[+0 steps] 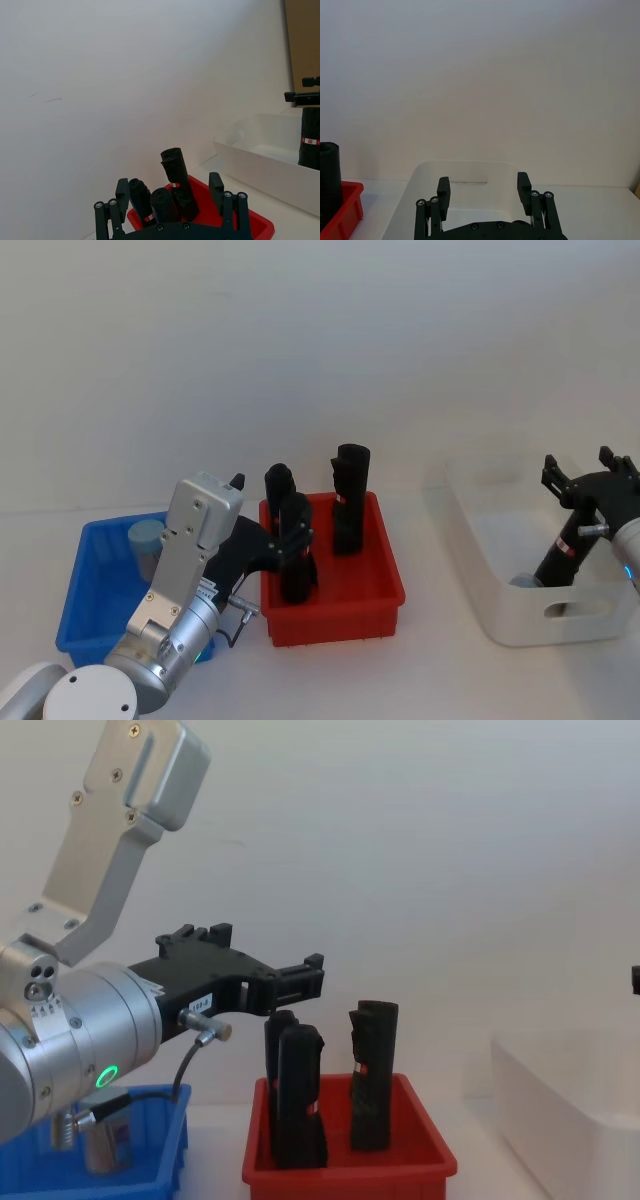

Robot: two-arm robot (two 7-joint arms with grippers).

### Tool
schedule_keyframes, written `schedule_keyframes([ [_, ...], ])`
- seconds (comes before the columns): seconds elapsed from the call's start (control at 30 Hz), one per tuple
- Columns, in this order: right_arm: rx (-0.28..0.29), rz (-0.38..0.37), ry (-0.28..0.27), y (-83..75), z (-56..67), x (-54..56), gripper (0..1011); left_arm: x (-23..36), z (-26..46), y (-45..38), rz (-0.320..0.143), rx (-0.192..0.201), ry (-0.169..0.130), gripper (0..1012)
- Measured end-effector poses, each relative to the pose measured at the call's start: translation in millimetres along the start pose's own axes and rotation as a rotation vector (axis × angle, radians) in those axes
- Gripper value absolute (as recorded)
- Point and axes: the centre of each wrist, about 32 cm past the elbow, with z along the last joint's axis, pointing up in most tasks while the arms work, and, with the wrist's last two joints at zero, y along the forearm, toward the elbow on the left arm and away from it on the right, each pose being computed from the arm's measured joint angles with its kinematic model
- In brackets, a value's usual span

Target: Pick the cotton swabs from the blue box and place them into the white box.

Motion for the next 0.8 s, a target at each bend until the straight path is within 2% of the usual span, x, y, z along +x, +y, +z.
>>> schedule_keyframes([
  [0.07, -0.002, -0.002, 0.000, -0.2, -1.3, 0.9, 863, 0.0, 0.0, 0.0, 0.000, 0.000, 0.000, 1004],
  [0.1, -0.003, -0.004, 0.000, -0.4, -1.9, 1.6, 863, 0.0, 0.0, 0.0, 0.000, 0.000, 0.000, 1004],
  [0.27, -0.002, -0.006, 0.000, -1.1, -3.4, 2.9, 1001, 0.0, 0.0, 0.0, 0.000, 0.000, 0.000, 1004],
  [0.8, 0.002, -0.009, -0.001, -2.6, -5.6, 5.0, 1001, 0.0, 0.0, 0.0, 0.000, 0.000, 0.000, 1004],
])
